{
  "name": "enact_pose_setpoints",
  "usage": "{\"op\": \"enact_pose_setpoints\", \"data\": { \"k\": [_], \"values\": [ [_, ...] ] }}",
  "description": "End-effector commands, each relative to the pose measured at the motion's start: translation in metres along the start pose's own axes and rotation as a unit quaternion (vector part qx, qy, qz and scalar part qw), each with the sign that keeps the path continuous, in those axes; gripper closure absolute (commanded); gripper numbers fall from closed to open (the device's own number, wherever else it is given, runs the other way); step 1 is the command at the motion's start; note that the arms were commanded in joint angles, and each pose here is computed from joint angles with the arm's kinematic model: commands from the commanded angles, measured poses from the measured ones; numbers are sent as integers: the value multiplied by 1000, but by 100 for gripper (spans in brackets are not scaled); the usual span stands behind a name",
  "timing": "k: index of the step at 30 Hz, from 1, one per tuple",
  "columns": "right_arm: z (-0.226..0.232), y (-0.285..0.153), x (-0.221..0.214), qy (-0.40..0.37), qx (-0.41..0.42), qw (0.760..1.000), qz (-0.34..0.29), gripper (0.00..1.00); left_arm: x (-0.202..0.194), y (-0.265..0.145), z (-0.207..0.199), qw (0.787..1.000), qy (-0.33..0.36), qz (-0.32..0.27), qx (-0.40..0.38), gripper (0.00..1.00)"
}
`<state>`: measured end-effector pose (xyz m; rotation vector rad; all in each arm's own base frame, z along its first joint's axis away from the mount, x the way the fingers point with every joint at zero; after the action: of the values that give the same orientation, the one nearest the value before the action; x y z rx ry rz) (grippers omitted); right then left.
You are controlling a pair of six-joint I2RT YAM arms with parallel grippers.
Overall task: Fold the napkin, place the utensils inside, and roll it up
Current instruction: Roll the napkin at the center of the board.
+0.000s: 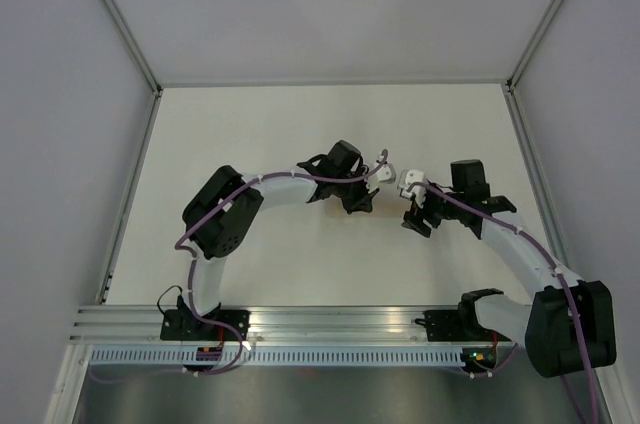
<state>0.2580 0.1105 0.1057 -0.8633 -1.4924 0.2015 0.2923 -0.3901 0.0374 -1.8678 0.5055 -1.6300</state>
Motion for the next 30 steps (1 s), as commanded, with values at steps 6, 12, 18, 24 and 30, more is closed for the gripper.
{"op": "enact_pose_setpoints", "data": {
  "k": [6,12,18,24,30],
  "values": [
    [-5,33,10,-131,-53,990,9,25,-90,5,-63,968,-139,154,-141,98],
    [5,58,8,-166,-42,985,29,26,-94,4,-67,959,-154,174,-160,98],
    [21,75,-1,-184,-14,981,57,27,-99,3,-68,953,-167,187,-170,98],
    [29,84,-12,-183,6,980,81,37,-101,3,-67,950,-172,191,-175,98],
    [32,86,-22,-182,12,978,97,45,-93,2,-63,949,-186,177,-184,87]
  ]
}}
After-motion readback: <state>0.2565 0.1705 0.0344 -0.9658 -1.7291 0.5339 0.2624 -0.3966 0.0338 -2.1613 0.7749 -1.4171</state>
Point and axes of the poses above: each gripper's point midway between its finger pads, its own y axis out along the fingers, its own z axis along the line the jaws close on, x = y × z, the point moved 1 cm from there along -y, back along the fingers, and after that the axes turned 1 degree about -y, right-handed, at the moved point
